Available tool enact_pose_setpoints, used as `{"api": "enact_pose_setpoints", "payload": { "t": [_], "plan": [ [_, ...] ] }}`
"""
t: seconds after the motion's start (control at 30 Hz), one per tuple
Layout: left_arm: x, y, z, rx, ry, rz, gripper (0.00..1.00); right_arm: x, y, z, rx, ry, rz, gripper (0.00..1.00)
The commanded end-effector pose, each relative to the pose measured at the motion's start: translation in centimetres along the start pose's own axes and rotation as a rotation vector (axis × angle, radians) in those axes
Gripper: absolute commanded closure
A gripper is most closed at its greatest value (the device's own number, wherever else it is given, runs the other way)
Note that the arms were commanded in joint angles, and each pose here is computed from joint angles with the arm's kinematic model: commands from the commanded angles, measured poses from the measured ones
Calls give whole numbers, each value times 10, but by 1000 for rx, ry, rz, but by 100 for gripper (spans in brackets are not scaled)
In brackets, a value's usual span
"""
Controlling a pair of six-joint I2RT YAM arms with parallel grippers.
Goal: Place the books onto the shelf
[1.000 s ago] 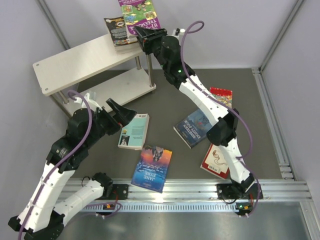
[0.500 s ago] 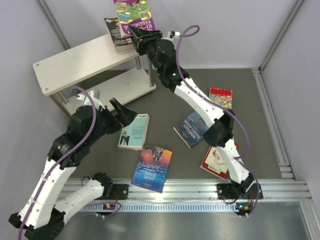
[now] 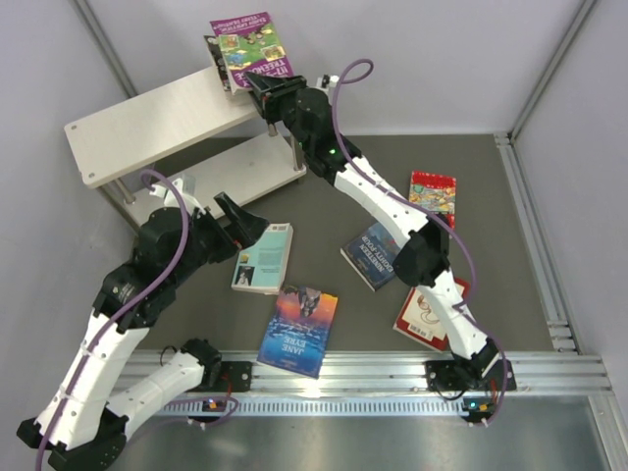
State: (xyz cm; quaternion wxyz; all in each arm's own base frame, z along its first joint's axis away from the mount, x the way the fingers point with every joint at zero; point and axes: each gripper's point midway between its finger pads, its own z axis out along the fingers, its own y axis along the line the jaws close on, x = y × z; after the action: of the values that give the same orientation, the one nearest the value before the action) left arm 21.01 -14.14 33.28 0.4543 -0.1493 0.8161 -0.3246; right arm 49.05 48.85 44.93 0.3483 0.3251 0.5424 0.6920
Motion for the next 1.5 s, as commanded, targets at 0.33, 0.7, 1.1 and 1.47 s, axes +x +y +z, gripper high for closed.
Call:
{"api": "enact_pose_setpoints", "payload": {
  "t": [0.33,0.7,1.1,1.47],
  "plan": [
    [-7,-2,0,9,-41,-1,1,14,85,-23,-201,93,32,1],
    [-7,-3,9,11,-42,-19,1,33,75,-36,-157,233,-8,0],
    [-3,2,16,-2,-43,-39,1,70,82,-81,-192,475,-145,0],
    [-9,-14,40,14,-21,9,1,-22,113,-170,-208,349,-418,47]
  ]
}}
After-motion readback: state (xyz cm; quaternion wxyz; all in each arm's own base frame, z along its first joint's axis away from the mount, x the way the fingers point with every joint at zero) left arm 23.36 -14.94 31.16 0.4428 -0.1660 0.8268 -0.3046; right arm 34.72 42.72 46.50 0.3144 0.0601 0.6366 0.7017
